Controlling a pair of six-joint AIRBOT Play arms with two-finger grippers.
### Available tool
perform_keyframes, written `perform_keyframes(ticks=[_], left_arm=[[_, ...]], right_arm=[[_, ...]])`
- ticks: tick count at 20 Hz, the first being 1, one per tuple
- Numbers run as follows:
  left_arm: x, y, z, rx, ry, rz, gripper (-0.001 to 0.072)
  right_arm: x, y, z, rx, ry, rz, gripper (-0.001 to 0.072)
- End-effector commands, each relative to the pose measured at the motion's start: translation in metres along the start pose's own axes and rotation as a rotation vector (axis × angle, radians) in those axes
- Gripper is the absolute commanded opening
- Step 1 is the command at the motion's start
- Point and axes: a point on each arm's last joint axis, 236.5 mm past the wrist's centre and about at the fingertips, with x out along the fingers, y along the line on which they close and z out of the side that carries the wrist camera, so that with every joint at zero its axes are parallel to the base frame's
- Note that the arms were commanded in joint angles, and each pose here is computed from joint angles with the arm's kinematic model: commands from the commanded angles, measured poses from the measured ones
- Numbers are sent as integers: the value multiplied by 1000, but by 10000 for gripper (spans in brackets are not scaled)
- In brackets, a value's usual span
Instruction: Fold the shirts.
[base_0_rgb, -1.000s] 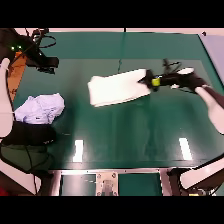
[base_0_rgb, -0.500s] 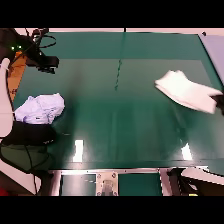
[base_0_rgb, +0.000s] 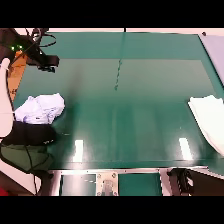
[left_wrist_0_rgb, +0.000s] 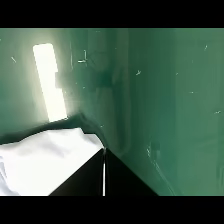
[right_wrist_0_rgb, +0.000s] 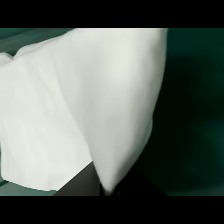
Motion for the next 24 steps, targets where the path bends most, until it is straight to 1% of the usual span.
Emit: perform_keyframes(ticks=[1, 2, 3, 4, 5, 7, 8, 9, 10, 11, 12, 13, 15, 18, 20, 22, 24], left_arm=[[0, -3, 1, -1, -3, -11, 27], [0, -3, 0, 0, -1, -14, 27], [0, -5, 0, 0, 1, -19, 27], [0, -6, -1, 0, 3, -24, 27], [0, -6, -1, 0, 6, -24, 27], [0, -6, -1, 1, 3, -24, 27], [0, -6, -1, 1, 2, -24, 27], [0, -6, -1, 1, 2, -24, 27], [0, -6, -1, 1, 2, -24, 27], [0, -6, -1, 1, 2, -24, 27], [-1, -6, -1, 1, 4, -26, 27], [-1, -7, -1, 2, 5, -29, 27], [-2, -7, -4, 2, 16, -30, 26], [-1, -20, -19, -7, 69, -37, 26], [4, -41, -36, 9, 113, -48, 26], [11, -67, -57, 35, 166, -56, 26], [19, -95, -77, 55, 195, -57, 26]], right_arm=[[-2, -30, -4, 26, -10, -54, 16], [-4, -28, -6, 18, 7, -51, 126], [-11, -26, -7, -28, 37, -72, 314], [-22, -30, -5, -87, 70, -131, 312], [-41, -43, 1, -104, 92, -246, 312], [-87, -60, 22, -83, 78, -454, 312], [-103, -53, 34, -83, 47, -489, 310], [-110, -33, 46, -106, 10, -461, 285], [-110, -8, 53, -147, -13, -416, 212], [-103, 25, 54, -212, -27, -357, 106], [-92, 57, 49, -297, -24, -302, 27], [-78, 92, 36, -394, -13, -250, 16], [-45, 149, -8, -608, 64, -194, 15], [6, 201, -111, -882, 265, -135, 15], [36, 211, -194, -1063, 418, -119, 15], [56, 202, -267, -1240, 550, -123, 15], [68, 183, -316, -1372, 635, -161, 15]])
